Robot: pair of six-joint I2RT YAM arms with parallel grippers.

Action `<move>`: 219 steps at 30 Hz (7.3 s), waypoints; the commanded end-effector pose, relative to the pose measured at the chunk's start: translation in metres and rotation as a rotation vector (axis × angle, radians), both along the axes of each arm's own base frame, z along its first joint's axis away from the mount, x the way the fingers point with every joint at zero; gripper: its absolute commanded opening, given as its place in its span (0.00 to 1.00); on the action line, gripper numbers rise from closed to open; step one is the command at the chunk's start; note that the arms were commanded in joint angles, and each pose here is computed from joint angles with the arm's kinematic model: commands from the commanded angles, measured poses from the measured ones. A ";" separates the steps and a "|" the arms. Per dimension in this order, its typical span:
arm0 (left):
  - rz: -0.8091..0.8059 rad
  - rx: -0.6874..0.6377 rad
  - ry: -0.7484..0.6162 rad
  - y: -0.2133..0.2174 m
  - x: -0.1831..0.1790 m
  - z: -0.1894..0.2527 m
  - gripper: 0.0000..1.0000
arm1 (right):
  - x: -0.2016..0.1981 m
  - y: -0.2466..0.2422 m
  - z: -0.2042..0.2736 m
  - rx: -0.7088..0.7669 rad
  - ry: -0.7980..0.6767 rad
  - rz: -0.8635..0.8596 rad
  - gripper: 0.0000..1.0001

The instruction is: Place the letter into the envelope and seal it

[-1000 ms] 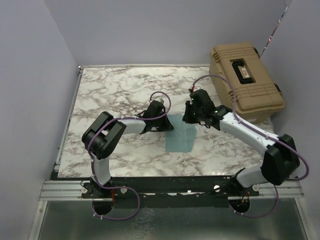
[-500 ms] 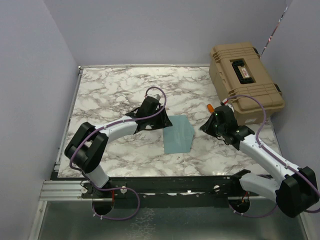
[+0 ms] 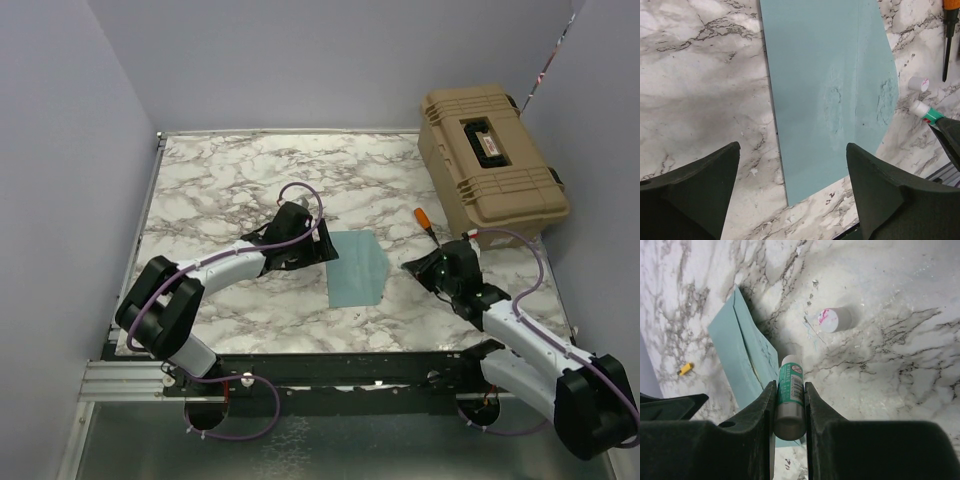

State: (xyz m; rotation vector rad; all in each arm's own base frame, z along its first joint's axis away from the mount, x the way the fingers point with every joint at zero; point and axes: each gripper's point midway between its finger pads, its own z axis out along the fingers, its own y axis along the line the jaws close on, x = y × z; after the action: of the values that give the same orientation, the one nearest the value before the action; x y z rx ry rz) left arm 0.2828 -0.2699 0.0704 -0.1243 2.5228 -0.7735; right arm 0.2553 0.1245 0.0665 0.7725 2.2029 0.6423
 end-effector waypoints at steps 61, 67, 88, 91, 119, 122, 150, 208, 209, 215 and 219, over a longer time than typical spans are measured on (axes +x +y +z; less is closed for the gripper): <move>-0.106 0.104 0.055 -0.028 0.006 -0.063 0.00 | 0.074 0.037 -0.030 -0.234 0.219 0.409 0.06; -0.088 0.143 0.065 -0.023 0.008 -0.069 0.00 | 0.060 0.066 -0.020 -0.084 0.186 0.545 0.09; -0.075 0.152 0.097 -0.019 0.001 -0.076 0.00 | 0.051 0.102 -0.026 0.092 0.174 0.714 0.19; -0.075 0.152 0.106 -0.019 0.000 -0.079 0.00 | 0.048 0.106 -0.029 0.087 0.177 0.726 0.18; -0.057 0.125 0.167 -0.022 -0.007 -0.088 0.00 | 0.028 0.094 -0.095 -0.594 0.298 0.718 0.30; -0.055 0.121 0.177 -0.022 -0.009 -0.089 0.00 | 0.020 0.089 -0.102 -0.680 0.320 0.725 0.31; 0.160 0.040 0.380 0.001 -0.019 -0.124 0.00 | -0.064 0.063 -0.111 -0.785 0.470 0.760 0.17; -0.135 -0.204 0.178 -0.069 -0.069 -0.058 0.00 | 0.014 0.154 -0.045 -0.142 0.214 0.805 0.01; -0.119 -0.193 0.188 -0.065 -0.070 -0.063 0.00 | 0.014 0.153 -0.049 -0.145 0.221 0.802 0.01; -0.072 -0.146 0.284 -0.043 -0.092 -0.090 0.00 | 0.023 0.135 -0.073 -0.232 0.265 0.749 0.01; -0.070 -0.124 0.355 -0.035 -0.108 -0.106 0.00 | 0.039 0.108 -0.086 -0.360 0.287 0.676 0.01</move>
State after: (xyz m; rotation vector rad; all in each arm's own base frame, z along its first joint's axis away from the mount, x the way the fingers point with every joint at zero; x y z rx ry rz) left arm 0.2132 -0.3404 0.0201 -0.1550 2.5903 -1.2017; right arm 0.2806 0.2729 0.0165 -0.1331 2.7100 0.7322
